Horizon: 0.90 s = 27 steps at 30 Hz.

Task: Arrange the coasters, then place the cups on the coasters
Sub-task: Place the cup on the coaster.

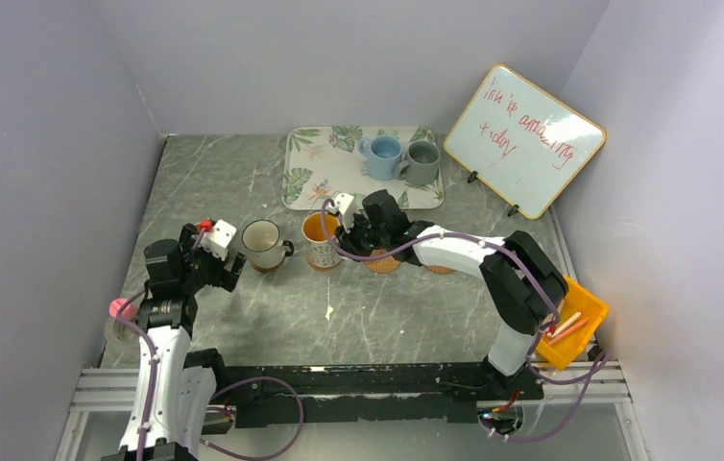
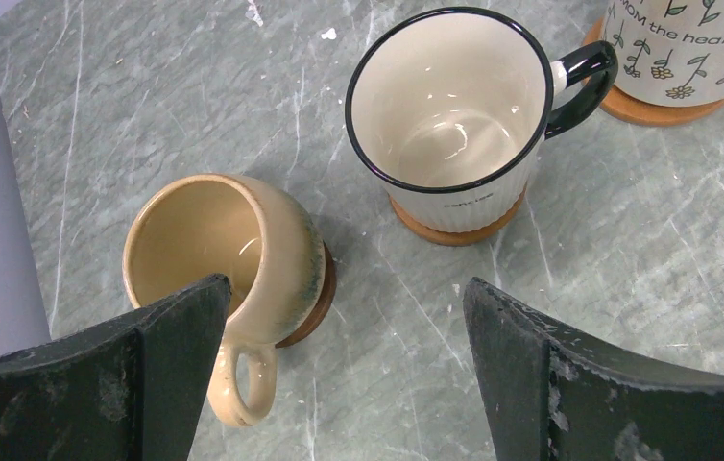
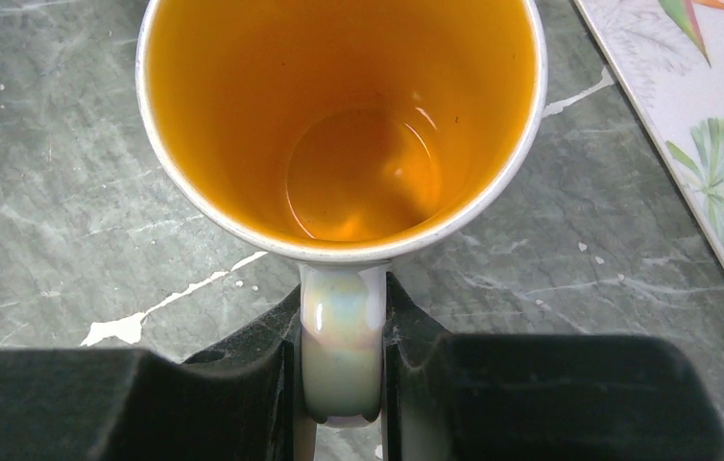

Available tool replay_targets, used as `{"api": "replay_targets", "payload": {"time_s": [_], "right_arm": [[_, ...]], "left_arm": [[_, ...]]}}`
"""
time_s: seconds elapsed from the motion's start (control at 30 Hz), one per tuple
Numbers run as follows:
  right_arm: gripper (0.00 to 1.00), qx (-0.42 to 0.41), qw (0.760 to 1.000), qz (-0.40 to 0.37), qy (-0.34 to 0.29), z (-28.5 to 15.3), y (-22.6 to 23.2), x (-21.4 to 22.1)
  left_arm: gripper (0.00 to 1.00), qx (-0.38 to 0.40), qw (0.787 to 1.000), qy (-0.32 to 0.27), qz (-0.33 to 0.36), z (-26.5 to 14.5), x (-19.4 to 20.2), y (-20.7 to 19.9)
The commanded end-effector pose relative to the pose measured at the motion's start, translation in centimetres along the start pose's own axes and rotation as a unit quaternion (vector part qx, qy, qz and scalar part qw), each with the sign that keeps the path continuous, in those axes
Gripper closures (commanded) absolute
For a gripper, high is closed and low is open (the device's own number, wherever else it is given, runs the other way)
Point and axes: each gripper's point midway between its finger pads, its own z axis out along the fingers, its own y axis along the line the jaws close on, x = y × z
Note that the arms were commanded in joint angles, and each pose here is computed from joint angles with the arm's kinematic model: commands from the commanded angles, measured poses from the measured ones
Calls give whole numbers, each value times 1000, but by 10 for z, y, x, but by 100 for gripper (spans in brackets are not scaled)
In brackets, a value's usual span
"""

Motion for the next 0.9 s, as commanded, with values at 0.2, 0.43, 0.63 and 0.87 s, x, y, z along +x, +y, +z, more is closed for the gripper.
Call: {"api": "replay_targets", "payload": {"time_s": [0.2,0.43,0.63,0.87], "right_arm": [[100,6,994,-39,-106,-2,-6,-57],[100,7,992,-46,-113,-4,-5,-57],[100,5,992,-48,-113,-3,-4,-56],[100,-3,993,-52,-104,0,-3,-52]], "left_arm": [[4,1,1000,-19,9,0,-7,1],[4,3,1000,-18,9,0,-7,0],[4,2,1000,-19,9,0,-7,0],[4,4,1000,-19,9,0,-6,-1]]}}
